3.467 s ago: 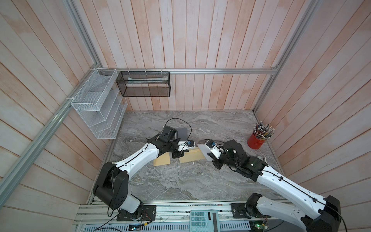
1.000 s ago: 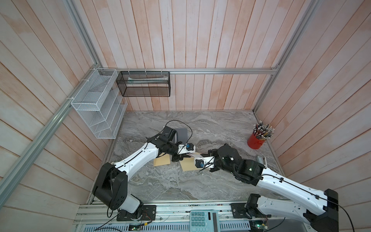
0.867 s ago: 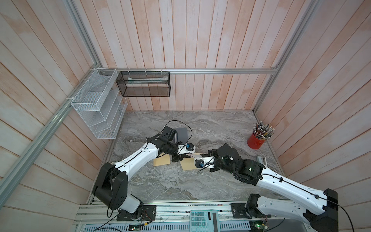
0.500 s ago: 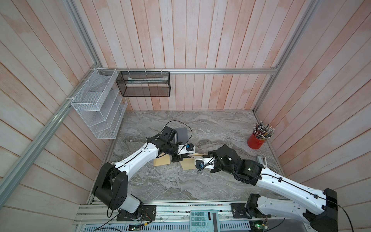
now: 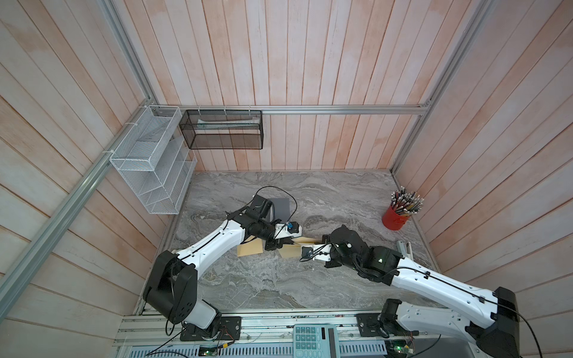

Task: Fold the letter paper in half and place it into the envelope
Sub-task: Place the letter paper in the envelope.

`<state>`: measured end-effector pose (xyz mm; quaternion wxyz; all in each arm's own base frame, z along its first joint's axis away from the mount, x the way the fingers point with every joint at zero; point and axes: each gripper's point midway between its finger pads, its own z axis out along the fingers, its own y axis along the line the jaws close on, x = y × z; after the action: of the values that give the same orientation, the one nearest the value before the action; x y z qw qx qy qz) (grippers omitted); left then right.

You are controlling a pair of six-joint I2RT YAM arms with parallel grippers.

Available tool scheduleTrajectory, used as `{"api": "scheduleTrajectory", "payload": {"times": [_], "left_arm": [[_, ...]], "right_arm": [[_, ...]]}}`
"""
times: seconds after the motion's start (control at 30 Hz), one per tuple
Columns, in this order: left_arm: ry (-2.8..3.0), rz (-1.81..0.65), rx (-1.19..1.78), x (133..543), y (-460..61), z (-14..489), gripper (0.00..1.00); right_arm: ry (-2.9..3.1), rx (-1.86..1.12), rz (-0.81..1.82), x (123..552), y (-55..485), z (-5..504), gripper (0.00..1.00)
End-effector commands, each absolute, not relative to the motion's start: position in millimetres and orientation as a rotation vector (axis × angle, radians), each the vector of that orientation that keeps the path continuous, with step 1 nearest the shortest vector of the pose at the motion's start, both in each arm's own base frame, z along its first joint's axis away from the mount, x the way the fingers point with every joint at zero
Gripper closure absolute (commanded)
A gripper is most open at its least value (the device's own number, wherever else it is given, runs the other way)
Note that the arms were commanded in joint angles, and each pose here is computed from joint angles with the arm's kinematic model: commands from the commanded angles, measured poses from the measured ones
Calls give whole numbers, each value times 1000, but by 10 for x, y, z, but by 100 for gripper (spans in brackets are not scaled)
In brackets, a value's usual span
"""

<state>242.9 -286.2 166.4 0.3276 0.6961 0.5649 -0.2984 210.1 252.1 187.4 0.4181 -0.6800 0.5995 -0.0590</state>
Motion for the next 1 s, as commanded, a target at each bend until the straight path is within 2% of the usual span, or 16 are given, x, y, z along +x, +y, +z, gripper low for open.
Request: {"api": "scheduleTrajectory", "payload": {"times": [0.0, 0.17, 0.27, 0.8, 0.97], "left_arm": [[1449, -814, 1827, 2415, -2903, 1736, 100], [1450, -814, 1827, 2413, -2901, 1727, 100], [1454, -817, 1827, 2411, -2900, 1715, 100], [1471, -826, 1830, 2418, -2903, 1677, 100], [1474, -832, 1830, 2416, -2906, 1667, 100]], "right_arm": [[1585, -1670, -153, 2129, 2455, 1804, 99], [1604, -1615, -124, 2146, 2479, 1847, 77], [1613, -1600, -99, 2123, 2480, 1865, 73], [1604, -1553, -22, 1993, 2409, 2045, 66], [1609, -1553, -11, 1985, 2421, 2046, 67]]}}
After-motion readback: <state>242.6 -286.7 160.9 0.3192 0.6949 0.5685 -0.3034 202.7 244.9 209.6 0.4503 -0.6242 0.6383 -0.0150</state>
